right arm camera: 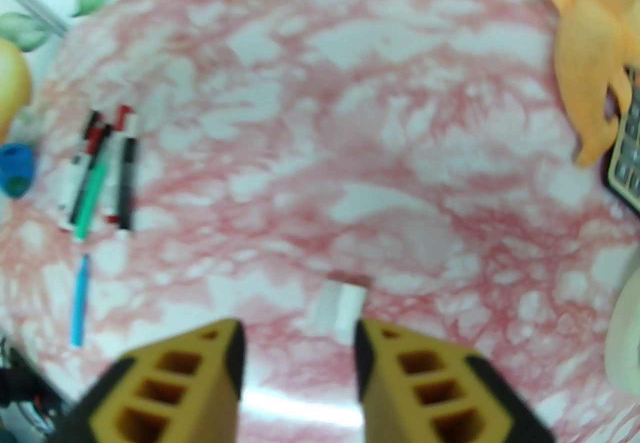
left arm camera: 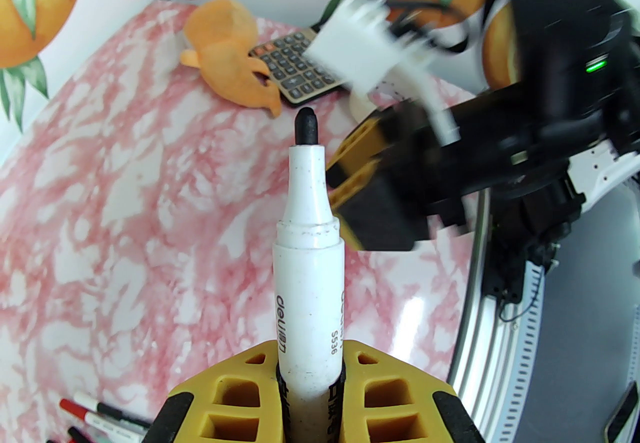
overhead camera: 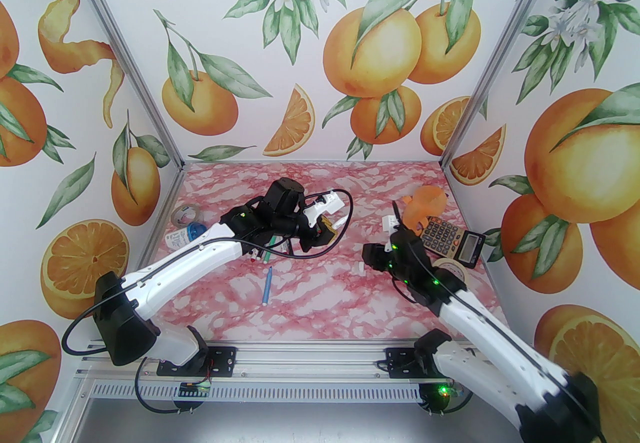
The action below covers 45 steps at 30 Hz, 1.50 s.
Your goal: Open the pen caps
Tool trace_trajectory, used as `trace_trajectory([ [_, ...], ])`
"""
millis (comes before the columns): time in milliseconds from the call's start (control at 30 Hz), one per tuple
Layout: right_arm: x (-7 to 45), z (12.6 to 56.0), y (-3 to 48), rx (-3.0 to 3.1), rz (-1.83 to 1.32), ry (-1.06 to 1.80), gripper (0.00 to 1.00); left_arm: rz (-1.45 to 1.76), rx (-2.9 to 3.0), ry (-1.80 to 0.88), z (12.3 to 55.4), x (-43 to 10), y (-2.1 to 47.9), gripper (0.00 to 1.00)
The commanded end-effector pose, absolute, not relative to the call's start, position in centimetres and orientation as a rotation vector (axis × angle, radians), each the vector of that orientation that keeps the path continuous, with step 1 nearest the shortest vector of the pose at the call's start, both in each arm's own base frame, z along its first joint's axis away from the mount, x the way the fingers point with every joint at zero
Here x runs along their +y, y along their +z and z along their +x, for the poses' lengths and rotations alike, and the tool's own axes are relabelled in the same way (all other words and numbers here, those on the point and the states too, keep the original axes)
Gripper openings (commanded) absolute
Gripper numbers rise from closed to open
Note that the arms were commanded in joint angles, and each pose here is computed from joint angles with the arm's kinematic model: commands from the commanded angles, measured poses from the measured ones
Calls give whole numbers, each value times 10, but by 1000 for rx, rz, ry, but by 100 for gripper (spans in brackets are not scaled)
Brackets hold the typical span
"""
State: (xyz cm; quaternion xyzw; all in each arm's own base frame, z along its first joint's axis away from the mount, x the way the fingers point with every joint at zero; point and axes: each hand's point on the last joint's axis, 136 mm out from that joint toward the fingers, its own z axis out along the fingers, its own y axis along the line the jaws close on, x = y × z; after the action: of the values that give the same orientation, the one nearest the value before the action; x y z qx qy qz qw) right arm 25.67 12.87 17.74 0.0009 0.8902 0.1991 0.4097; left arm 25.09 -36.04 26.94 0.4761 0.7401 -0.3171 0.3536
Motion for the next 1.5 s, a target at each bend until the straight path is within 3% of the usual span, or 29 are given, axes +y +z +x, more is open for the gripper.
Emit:
trace_trajectory([
  [0, 131, 234, 192, 2262, -87, 546, 59, 1196, 1888, -809, 251, -358, 278, 3],
  [100, 131, 225, 214, 2207, -92, 596, 77, 1184, 1896, -813, 253, -359, 277, 3],
  [200, 127, 216, 230, 2173, -93, 618, 88, 1162, 1917, -786, 259, -358, 272, 3],
  [433, 114, 196, 250, 2151, -136, 576, 98, 1058, 1952, -738, 268, -350, 289, 5],
  [700, 101, 174, 276, 2074, -157, 574, 100, 834, 2040, -625, 260, -301, 278, 6],
  [867, 98, 166, 277, 2051, -175, 578, 100, 693, 2118, -572, 249, -266, 245, 8],
  [1200, 143, 148, 269, 2060, -400, 841, 100, 320, 2421, -487, 227, -213, 159, 7],
  [1467, 147, 139, 270, 2045, -437, 882, 100, 123, 2548, -508, 217, -209, 110, 7],
])
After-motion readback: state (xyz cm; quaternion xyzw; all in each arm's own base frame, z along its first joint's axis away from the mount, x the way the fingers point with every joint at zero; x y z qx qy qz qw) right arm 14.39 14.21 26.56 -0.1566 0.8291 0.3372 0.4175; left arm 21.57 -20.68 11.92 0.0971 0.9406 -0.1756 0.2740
